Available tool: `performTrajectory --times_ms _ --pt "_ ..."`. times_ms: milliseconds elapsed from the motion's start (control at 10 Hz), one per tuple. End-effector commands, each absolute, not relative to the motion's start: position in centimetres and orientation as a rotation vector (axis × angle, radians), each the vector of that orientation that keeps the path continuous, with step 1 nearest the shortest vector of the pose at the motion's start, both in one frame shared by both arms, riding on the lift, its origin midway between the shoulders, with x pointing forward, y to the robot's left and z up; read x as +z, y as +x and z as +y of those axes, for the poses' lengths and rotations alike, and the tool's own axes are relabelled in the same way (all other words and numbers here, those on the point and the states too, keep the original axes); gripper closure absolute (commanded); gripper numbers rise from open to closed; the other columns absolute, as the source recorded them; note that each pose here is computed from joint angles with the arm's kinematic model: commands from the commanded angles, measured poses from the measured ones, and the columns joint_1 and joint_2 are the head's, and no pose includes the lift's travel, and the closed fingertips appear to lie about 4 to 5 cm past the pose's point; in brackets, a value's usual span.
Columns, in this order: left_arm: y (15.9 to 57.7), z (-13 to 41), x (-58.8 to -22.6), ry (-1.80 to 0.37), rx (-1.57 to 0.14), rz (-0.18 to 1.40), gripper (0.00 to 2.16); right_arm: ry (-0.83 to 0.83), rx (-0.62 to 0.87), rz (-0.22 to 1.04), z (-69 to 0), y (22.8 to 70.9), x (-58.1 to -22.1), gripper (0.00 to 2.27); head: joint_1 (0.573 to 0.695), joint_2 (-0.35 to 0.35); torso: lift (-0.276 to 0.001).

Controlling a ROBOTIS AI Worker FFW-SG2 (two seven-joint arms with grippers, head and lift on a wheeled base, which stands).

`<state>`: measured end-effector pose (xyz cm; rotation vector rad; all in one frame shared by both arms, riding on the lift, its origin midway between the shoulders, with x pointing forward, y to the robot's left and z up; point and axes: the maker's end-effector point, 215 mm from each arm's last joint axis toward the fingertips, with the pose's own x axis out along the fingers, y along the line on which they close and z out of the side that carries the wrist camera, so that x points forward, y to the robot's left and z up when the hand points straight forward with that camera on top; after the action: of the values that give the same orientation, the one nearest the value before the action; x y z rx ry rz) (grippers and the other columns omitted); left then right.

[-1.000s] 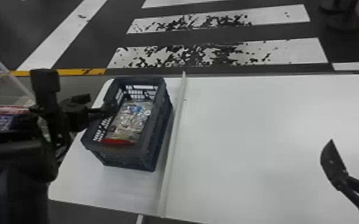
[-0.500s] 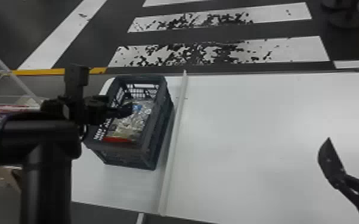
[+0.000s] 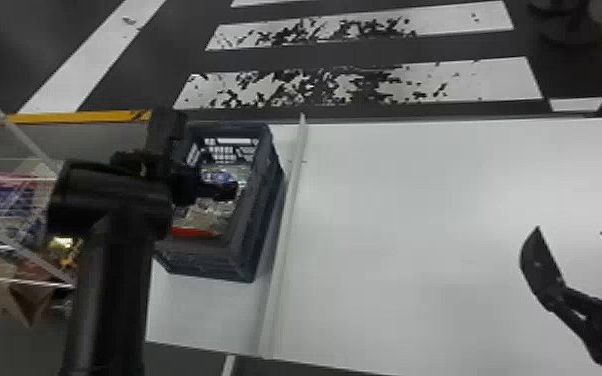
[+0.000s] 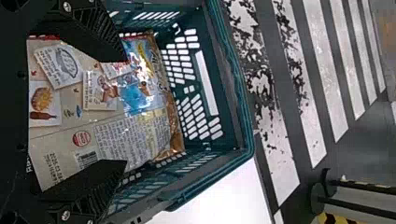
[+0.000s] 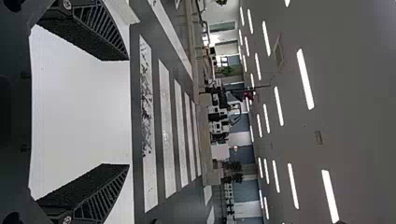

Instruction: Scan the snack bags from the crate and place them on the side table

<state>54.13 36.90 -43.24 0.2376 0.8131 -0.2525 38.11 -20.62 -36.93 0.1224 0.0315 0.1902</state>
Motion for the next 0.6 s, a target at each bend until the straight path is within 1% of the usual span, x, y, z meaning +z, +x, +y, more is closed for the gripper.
performTrajectory --times_ms 0,200,300,400,500 --pt "53.9 36.7 -45.4 0.229 -0.259 0.888 0.10 0.122 0.192 0.030 -20.6 38.1 -36.9 0.06 0.695 0.196 -0.094" --pt "53.5 36.8 -47.2 0.205 -0.266 0.954 0.10 0.121 0.194 0.029 -20.5 38.1 -36.8 0.06 0.695 0.192 -0.094" --pt "53.0 37.3 -47.9 0.191 -0.249 0.999 0.14 0.121 0.197 0.029 -20.4 38.1 -36.7 0.06 0.695 0.193 -0.094" --pt "52.9 37.3 -48.4 0.184 -0.256 1.034 0.47 0.120 0.198 0.028 -20.4 38.2 -36.6 0.06 0.695 0.197 -0.094" --pt "53.0 37.8 -48.6 0.186 -0.243 1.040 1.18 0.119 0.199 0.031 -20.4 38.2 -36.7 0.06 0.695 0.202 -0.094"
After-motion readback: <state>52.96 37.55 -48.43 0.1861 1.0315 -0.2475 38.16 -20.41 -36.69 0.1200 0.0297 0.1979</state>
